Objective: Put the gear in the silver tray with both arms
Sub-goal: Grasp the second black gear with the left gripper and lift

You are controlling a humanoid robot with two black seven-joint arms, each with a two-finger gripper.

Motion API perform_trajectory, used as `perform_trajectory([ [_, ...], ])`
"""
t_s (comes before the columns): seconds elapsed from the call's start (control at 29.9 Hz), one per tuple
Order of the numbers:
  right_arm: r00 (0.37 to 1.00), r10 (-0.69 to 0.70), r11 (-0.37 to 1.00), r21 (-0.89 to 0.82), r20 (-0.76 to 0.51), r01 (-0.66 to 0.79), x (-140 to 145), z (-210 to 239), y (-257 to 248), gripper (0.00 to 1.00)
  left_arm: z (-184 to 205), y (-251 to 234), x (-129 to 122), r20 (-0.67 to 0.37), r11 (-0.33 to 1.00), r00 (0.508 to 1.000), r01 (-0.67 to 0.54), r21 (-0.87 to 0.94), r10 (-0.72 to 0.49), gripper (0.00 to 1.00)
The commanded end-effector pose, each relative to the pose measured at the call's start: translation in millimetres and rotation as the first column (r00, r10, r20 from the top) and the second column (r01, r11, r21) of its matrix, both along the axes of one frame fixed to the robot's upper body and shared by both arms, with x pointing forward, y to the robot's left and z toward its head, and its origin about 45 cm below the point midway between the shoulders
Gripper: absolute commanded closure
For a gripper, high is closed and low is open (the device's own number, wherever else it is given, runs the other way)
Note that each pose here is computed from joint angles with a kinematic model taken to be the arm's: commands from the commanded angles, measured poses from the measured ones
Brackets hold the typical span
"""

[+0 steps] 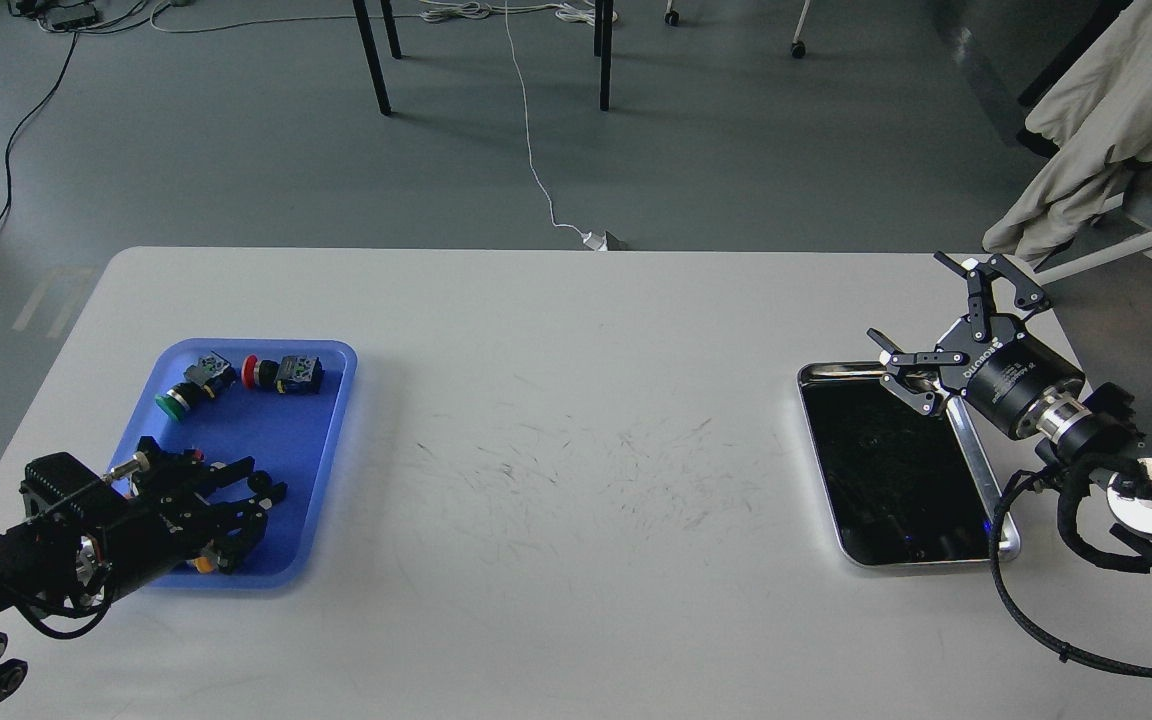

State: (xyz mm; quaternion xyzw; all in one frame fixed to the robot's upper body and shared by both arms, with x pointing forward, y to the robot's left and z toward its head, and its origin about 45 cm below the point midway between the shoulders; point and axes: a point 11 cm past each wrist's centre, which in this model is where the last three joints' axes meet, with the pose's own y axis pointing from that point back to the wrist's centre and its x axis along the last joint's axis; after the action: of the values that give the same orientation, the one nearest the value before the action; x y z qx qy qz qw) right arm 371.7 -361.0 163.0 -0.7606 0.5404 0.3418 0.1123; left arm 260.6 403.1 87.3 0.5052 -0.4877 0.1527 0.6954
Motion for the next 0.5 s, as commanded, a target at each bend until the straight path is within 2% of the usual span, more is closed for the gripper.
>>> perform_trajectory([
  [0.0, 1.0, -0.001, 1.0, -0.001, 0.001, 0.001, 0, 0, 0, 0.02, 0, 1, 0, -0.006, 1.0, 1.0, -0.002, 0.002, 0.002, 0.59],
  [0.13, 1.0, 0.0, 1.0, -0.001, 0.004, 0.0, 1, 1, 0, 0.02, 4, 1, 5, -0.003, 1.0, 1.0, 0.002, 0.004, -0.002, 0.66],
  [0.3, 1.0, 0.001, 1.0, -0.001, 0.005, -0.001, 2, 2, 0, 0.02, 13, -1, 17, 0.023, 0.999, 0.999, -0.023, -0.031, 0.024, 0.7],
  [0.47, 1.0, 0.005, 1.0, 0.003, 0.012, -0.005, 4, 4, 3, 0.02, 36, -5, 31, 0.066, 0.999, 0.998, 0.0, -0.041, 0.002, 0.77],
])
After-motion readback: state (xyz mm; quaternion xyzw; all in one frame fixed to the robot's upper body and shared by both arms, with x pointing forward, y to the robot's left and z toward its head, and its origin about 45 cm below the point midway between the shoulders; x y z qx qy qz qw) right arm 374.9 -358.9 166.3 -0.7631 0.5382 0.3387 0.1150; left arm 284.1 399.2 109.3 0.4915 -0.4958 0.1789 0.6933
